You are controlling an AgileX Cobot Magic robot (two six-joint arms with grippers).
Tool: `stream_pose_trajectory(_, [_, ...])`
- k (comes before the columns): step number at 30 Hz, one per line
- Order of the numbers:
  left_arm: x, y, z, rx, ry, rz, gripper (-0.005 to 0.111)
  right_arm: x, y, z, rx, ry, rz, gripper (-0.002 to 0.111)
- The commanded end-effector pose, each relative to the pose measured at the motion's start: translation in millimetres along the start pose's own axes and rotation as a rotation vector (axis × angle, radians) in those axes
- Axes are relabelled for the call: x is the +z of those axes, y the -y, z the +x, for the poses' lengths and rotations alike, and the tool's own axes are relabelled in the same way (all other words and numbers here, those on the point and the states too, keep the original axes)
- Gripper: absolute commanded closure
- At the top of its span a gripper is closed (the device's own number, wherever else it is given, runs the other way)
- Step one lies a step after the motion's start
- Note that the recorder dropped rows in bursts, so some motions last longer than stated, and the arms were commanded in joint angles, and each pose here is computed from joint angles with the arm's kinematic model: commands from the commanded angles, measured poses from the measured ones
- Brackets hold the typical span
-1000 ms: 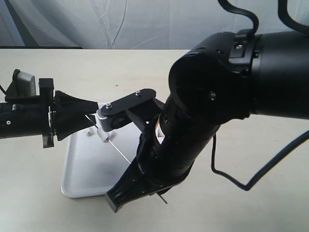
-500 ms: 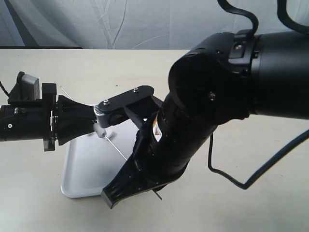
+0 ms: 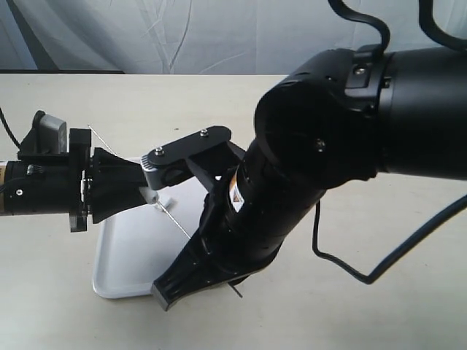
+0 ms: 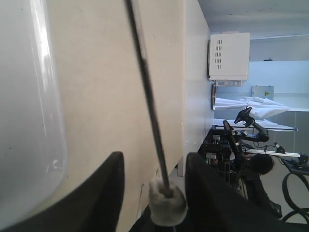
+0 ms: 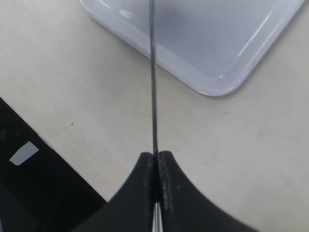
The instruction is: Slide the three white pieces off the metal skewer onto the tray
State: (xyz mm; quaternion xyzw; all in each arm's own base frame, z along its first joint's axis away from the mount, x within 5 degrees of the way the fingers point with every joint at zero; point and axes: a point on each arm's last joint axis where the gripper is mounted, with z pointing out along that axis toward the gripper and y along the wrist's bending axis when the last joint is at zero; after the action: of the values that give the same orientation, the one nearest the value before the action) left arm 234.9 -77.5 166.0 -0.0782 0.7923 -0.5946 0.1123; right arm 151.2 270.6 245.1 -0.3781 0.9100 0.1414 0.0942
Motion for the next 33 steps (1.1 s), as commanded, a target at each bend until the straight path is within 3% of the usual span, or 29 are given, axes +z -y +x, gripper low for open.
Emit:
stream_pose_trajectory(1, [0, 1.8, 3, -0.004, -0.013, 0.007, 0.067, 1, 2, -2, -0.005, 0.016, 0.008, 0.109])
stream_pose_trajectory(33, [0, 5.5, -2, -0.046, 0.041, 0.034, 0.067, 7, 9, -9, 0.066, 0.040, -0.023, 0.109])
